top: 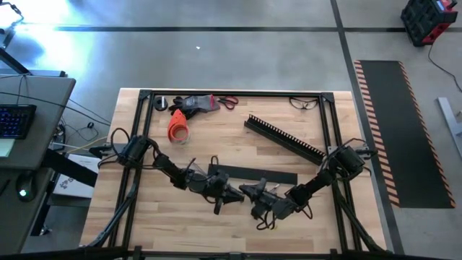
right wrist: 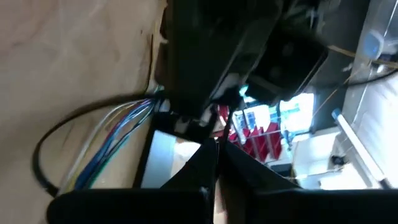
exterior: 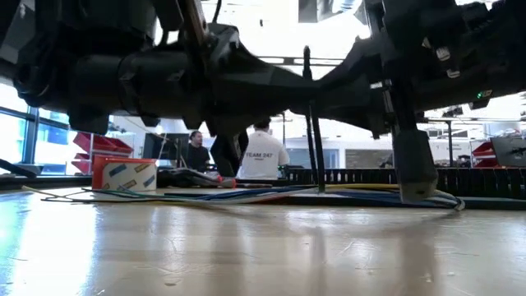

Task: Ziptie cables
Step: Wrap the colored cables with the black zip tie

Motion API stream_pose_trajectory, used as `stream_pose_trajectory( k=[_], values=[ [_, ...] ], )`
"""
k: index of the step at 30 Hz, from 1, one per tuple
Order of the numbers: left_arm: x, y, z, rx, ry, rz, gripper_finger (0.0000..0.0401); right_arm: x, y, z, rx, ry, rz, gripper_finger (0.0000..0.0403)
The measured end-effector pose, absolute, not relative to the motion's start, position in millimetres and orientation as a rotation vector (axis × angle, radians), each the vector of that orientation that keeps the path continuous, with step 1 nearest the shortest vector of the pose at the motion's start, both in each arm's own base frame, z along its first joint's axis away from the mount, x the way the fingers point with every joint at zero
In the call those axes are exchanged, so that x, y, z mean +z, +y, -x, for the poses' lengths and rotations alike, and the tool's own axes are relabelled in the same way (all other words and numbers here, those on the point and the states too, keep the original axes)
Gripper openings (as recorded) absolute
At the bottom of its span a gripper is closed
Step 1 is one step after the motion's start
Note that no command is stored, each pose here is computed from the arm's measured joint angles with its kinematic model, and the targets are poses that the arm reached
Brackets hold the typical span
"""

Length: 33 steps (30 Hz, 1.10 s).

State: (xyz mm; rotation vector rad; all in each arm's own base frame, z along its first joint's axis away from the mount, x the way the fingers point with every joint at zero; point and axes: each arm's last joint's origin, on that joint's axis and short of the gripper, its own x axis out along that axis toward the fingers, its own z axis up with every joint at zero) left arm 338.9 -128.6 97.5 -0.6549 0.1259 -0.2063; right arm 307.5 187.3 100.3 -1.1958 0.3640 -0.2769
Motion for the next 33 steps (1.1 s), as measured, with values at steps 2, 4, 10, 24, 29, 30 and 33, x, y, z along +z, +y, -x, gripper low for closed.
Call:
stream_pose_trajectory(
  k=[2,4,10,24,29,30,33],
  values=[
    [95.9,-126.2,-339.7,-0.194,0.143,0.682,0.0,103.3,189.2,-310.1,-0.274,0.364,1.235,0.0],
    [95.0,-124.4,-340.4,-0.183,0.153,0.699,0.0,105.5,190.6,-312.1,-0.273,0.364,1.263,0.0],
    [95.1,-124.0,-340.5,-0.173,0.15,0.699,0.0,104.0,194.9,-309.6,-0.242,0.372,1.301,0.0],
    [95.0,-123.4,-340.6,-0.165,0.144,0.682,0.0,101.4,197.5,-307.3,-0.223,0.363,1.231,0.0004],
    [94.3,-123.4,-340.6,-0.164,0.149,0.66,0.0,101.4,197.4,-307.4,-0.233,0.355,1.172,0.0059],
    [94.2,-123.4,-340.5,-0.165,0.149,0.65,0.0,101.3,197.4,-307.4,-0.239,0.349,1.136,0.0077],
    [94.2,-124.1,-340.3,-0.161,0.147,0.644,0.0,99.0,198.5,-305.8,-0.243,0.348,1.041,0.0136]
  ],
)
